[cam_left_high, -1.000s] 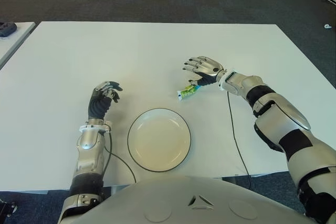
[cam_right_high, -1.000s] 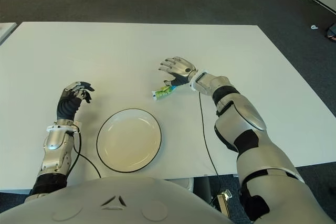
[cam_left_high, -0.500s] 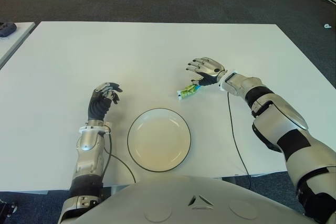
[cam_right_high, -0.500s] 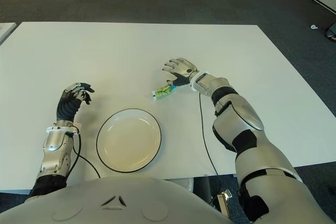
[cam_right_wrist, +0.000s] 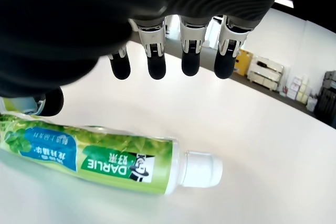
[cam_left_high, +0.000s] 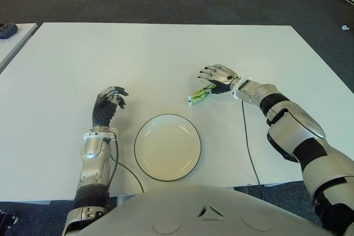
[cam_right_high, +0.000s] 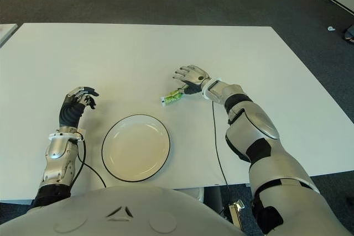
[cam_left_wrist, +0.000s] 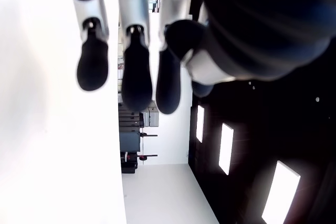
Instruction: Put the toothpaste on the table into the plate.
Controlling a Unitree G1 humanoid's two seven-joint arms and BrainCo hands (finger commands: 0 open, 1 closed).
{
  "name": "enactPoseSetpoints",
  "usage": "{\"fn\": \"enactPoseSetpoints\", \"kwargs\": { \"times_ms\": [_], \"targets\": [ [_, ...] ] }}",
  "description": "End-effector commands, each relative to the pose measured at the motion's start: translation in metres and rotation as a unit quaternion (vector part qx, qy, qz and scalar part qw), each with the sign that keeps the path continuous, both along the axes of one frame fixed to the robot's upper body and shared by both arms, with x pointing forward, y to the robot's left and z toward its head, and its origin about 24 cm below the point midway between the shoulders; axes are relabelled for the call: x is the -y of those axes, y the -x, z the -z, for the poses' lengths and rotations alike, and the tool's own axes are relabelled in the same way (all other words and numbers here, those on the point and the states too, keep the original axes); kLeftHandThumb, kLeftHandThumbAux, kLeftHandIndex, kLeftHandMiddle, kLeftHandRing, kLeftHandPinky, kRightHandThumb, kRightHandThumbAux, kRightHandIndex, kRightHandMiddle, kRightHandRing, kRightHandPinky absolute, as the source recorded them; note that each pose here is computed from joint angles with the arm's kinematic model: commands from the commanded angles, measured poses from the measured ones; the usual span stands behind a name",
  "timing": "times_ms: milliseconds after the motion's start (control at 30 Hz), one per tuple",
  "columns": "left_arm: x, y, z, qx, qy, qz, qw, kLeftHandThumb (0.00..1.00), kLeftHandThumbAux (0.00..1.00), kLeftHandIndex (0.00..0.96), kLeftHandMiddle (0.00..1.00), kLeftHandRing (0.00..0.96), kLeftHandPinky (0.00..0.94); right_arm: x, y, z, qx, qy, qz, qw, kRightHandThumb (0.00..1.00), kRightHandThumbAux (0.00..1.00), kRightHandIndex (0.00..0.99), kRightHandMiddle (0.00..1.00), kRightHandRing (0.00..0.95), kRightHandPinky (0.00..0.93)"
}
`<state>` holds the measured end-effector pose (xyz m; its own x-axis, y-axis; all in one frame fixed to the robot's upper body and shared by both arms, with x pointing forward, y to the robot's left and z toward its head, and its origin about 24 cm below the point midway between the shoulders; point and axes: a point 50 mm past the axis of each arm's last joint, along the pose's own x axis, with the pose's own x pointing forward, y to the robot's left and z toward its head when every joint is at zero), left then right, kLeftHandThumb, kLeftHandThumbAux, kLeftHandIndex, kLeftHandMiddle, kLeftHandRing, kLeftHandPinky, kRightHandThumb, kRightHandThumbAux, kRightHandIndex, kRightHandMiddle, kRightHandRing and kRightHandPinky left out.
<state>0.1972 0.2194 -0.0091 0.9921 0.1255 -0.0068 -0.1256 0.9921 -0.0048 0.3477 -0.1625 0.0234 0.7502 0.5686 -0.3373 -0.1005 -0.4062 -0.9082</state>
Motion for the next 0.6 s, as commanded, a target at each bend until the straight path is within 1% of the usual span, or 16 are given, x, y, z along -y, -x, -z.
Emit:
{"fn": "enactPoseSetpoints", "kwargs": {
  "times_ms": [33, 300, 600],
  "targets": [
    [0.0014, -0.0001, 0.0015, -0.007, 0.005, 0.010, 1.000, 0.838, 0.672, 0.433, 0.499, 0.667, 0.675, 0.0083, 0.0079, 0.0051, -0.013, 0.002, -0.017, 1.000, 0.547, 0.181, 0.000, 0.000, 0.000, 0.000],
    [0.0010, -0.0010, 0.0016, -0.008, 0.004, 0.010, 1.000, 0.837, 0.672, 0.429, 0.505, 0.668, 0.669, 0.0135, 0.0119, 0.0022, -0.025, -0.013, -0.033, 0.999, 0.540, 0.168, 0.000, 0.000, 0.000, 0.000],
    [0.0006, -0.0017, 0.0020, -0.013, 0.002, 0.007, 1.000, 0.837, 0.673, 0.431, 0.495, 0.655, 0.647, 0.0174, 0.0154, 0.0050, -0.036, -0.004, -0.038, 0.999, 0.544, 0.161, 0.000, 0.000, 0.000, 0.000]
  ]
}}
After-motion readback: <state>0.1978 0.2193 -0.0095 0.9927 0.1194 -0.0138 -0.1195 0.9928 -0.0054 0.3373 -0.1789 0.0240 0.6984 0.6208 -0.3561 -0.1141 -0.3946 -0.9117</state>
